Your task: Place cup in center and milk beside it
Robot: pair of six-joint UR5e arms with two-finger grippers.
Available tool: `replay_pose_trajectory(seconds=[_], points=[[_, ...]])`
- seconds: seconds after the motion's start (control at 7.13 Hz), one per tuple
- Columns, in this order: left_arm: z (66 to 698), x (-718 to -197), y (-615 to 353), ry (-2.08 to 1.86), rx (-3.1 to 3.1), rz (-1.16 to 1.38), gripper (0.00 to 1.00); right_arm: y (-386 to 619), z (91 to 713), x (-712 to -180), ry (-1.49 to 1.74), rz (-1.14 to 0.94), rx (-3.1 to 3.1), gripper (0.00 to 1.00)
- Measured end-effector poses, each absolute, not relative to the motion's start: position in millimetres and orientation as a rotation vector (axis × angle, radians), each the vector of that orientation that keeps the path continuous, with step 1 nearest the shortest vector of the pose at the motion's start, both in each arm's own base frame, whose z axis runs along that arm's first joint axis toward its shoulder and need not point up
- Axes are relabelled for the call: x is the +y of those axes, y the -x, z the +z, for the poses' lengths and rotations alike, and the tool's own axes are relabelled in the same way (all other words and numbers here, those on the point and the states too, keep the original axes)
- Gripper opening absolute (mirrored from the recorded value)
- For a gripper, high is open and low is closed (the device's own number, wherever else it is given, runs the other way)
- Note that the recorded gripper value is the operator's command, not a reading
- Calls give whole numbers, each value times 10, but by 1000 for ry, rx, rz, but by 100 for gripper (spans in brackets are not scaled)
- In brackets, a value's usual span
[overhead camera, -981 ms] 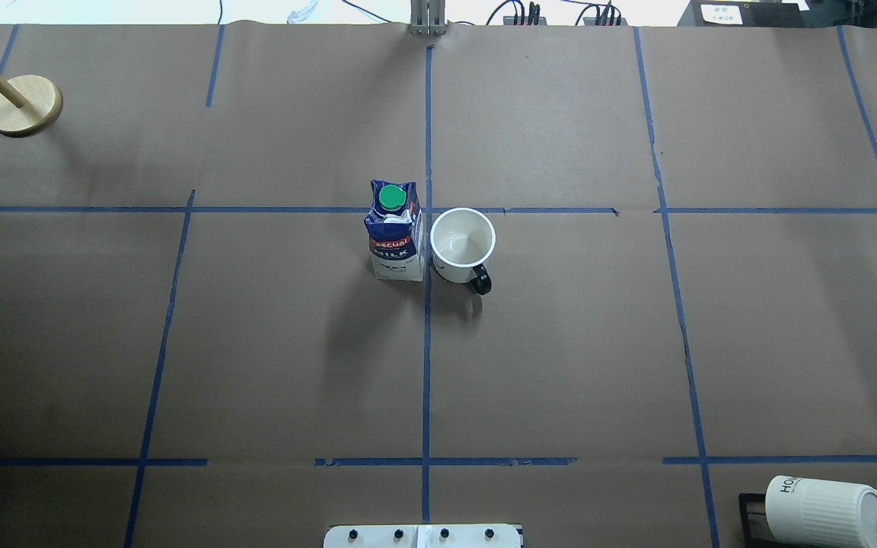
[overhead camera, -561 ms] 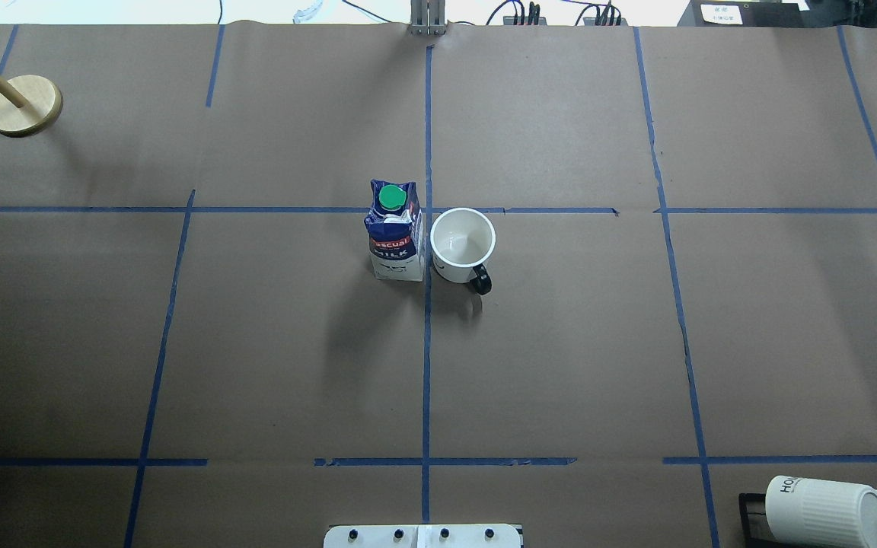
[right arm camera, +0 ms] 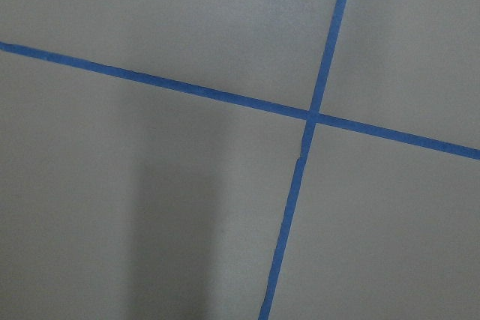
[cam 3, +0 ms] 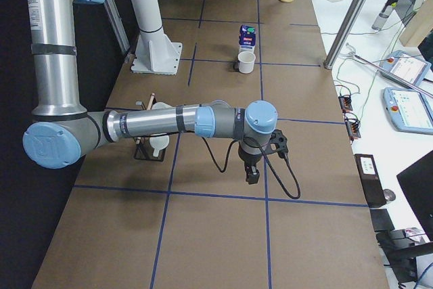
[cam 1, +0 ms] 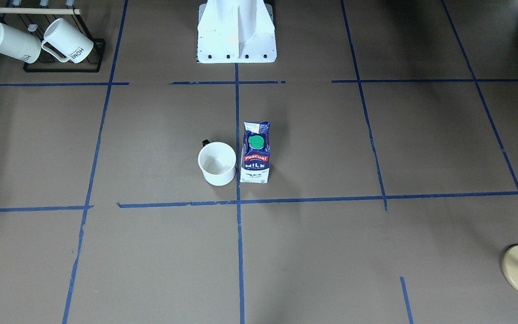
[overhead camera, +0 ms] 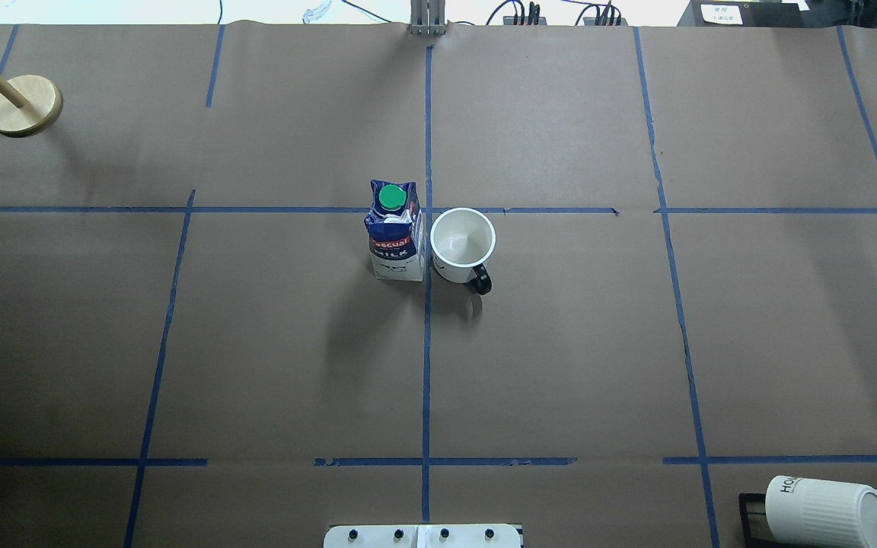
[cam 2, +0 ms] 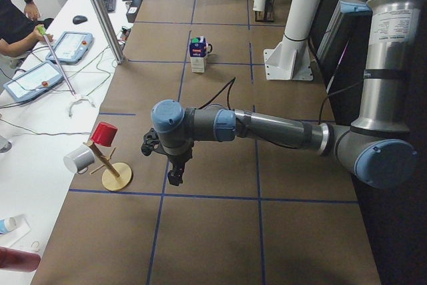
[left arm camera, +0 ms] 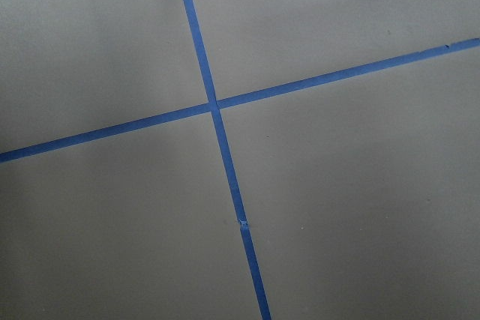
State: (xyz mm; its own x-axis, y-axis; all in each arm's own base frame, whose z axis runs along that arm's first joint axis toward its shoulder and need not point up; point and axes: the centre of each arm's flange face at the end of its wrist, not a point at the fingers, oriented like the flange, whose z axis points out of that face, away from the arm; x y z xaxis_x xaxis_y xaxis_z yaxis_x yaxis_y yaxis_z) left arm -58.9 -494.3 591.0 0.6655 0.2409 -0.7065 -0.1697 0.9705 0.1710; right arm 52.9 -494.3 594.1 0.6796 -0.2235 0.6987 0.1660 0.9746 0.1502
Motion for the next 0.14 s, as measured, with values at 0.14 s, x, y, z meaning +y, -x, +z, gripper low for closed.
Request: replay_pose_trajectory(seconds=[0.14], points=[[5901, -4945, 590, -95, 810, 233, 100, -527, 5927, -4948, -79, -219, -796, 100]])
